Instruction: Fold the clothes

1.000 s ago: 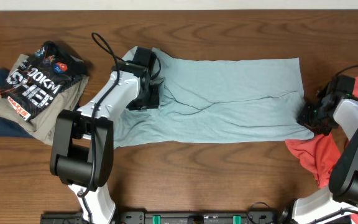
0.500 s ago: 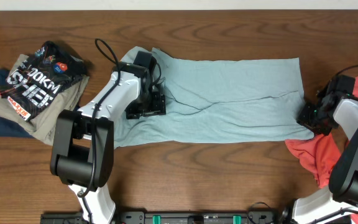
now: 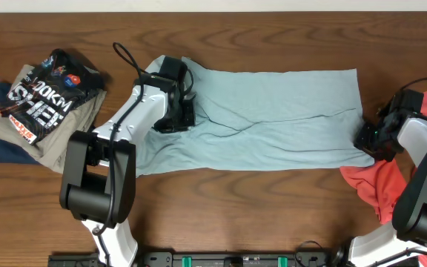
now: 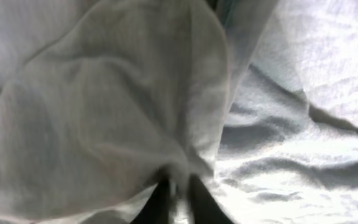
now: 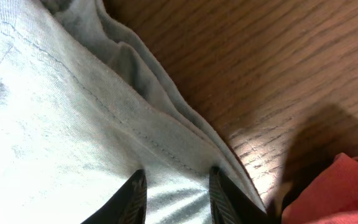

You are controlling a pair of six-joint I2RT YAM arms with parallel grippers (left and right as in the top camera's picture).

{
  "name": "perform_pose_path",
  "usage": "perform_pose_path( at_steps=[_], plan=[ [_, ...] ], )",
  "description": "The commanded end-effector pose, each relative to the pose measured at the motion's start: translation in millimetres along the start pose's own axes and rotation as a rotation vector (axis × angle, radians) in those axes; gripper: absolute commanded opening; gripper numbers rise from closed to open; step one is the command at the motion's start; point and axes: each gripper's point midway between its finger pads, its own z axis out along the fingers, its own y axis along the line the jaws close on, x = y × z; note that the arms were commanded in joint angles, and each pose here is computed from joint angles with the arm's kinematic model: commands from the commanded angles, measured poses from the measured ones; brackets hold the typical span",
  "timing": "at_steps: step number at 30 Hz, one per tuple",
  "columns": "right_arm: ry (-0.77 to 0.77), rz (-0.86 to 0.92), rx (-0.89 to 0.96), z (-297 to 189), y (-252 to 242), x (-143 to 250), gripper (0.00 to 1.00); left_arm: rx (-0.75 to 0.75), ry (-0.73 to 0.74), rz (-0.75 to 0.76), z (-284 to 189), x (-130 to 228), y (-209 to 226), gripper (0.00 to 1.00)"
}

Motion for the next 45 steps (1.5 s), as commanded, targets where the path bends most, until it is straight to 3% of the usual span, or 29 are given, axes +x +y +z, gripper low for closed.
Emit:
perform_pose_path(
  at_steps=[1, 11, 19, 22, 25, 28, 34, 45],
  plan=[
    [0.133, 0.009, 0.047, 24.3, -14.7, 35.9, 0.33, -0.012, 0.036, -0.009, 1.1, 9.0, 4.2, 0.06],
    [0.132, 0.009, 0.047, 24.3, -14.7, 35.7, 0.33, -0.074, 0.106, -0.181, -65.9, 44.9, 46.5, 0.06],
    [0.134, 0.009, 0.047, 24.3, -14.7, 36.1, 0.33, -0.086, 0.138, -0.188, -72.9, 57.1, 48.2, 0.10],
    [0.133, 0.009, 0.047, 24.3, -14.7, 35.9, 0.33, -0.087, 0.144, -0.190, -73.1, 58.6, 48.6, 0.53],
    [0.132, 0.009, 0.047, 24.3, -14.7, 35.7, 0.33, -0.072, 0.105, -0.191, -71.6, 48.8, 45.7, 0.58],
    [0.133, 0.009, 0.047, 24.3, -14.7, 35.8, 0.33, -0.030, 0.017, -0.167, -69.3, 26.9, 35.5, 0.59],
    [0.134, 0.009, 0.047, 24.3, -14.7, 36.0, 0.33, 0.030, -0.161, 0.058, -63.4, -13.5, -4.3, 0.60],
    [0.137, 0.009, 0.048, 24.2, -14.9, 36.9, 0.33, -0.017, -0.171, 0.133, -3.3, -31.1, -26.7, 0.59]
  ],
)
